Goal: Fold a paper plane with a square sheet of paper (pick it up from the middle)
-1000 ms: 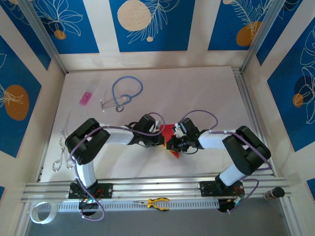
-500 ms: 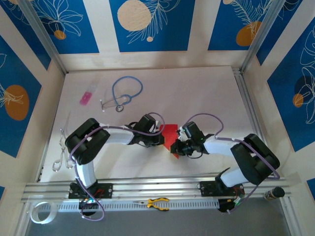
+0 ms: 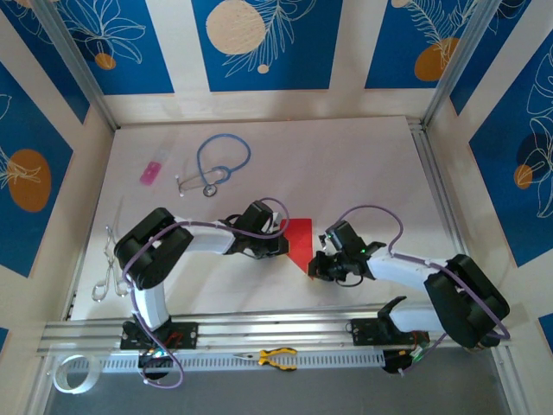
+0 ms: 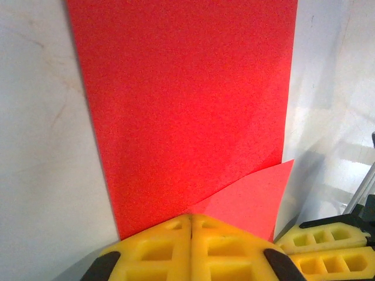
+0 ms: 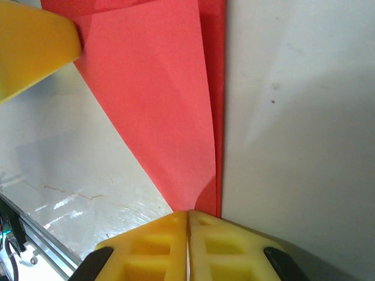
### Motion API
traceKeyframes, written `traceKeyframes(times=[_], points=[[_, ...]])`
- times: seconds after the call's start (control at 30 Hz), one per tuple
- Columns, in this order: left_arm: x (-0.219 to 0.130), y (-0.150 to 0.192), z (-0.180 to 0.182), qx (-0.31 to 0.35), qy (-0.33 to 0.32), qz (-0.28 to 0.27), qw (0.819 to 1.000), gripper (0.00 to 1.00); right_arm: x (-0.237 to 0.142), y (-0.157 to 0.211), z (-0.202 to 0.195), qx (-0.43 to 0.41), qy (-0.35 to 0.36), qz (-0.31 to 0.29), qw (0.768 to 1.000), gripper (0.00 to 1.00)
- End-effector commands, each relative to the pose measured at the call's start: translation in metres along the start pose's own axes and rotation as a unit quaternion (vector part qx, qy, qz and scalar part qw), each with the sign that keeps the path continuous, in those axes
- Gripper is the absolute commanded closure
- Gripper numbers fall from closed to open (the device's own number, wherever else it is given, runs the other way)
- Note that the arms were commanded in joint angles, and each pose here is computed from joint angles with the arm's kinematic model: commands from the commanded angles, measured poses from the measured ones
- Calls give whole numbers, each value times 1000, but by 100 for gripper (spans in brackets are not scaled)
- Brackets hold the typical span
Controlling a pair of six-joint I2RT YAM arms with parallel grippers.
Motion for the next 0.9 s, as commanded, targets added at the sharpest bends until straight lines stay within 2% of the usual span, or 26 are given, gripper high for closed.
traceKeyframes(times=[0.0,0.23,0.37,0.47,0.6,0.87], points=[[5,18,62,-50,-101,13,993,100,-2,22,-22,24,57,34,997,91],[-6,18,71,-88,-107,-38,990,100,-29,-11,0,18,47,-39,998,88],[-9,7,63,-76,-99,-59,990,100,-45,-43,18,29,18,-78,996,84],[-10,-3,44,-51,-70,-60,994,100,-49,-58,31,26,5,-92,995,81],[-16,-14,16,-13,-28,-64,997,92,-47,-68,32,39,17,-101,994,70],[-28,-12,2,-16,-16,-46,999,80,-52,-74,27,34,67,-112,991,67]])
Point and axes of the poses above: each hand's point on the last joint's axis, 136 mm out from that joint toward the fingers, its own x axis out along the fingers, its own z axis along the line the jaws close on, y = z × x, the point moved 2 cm from there along -x, back along the fingers, and after that the axes turned 2 degrees about x, right-handed, at the moved point
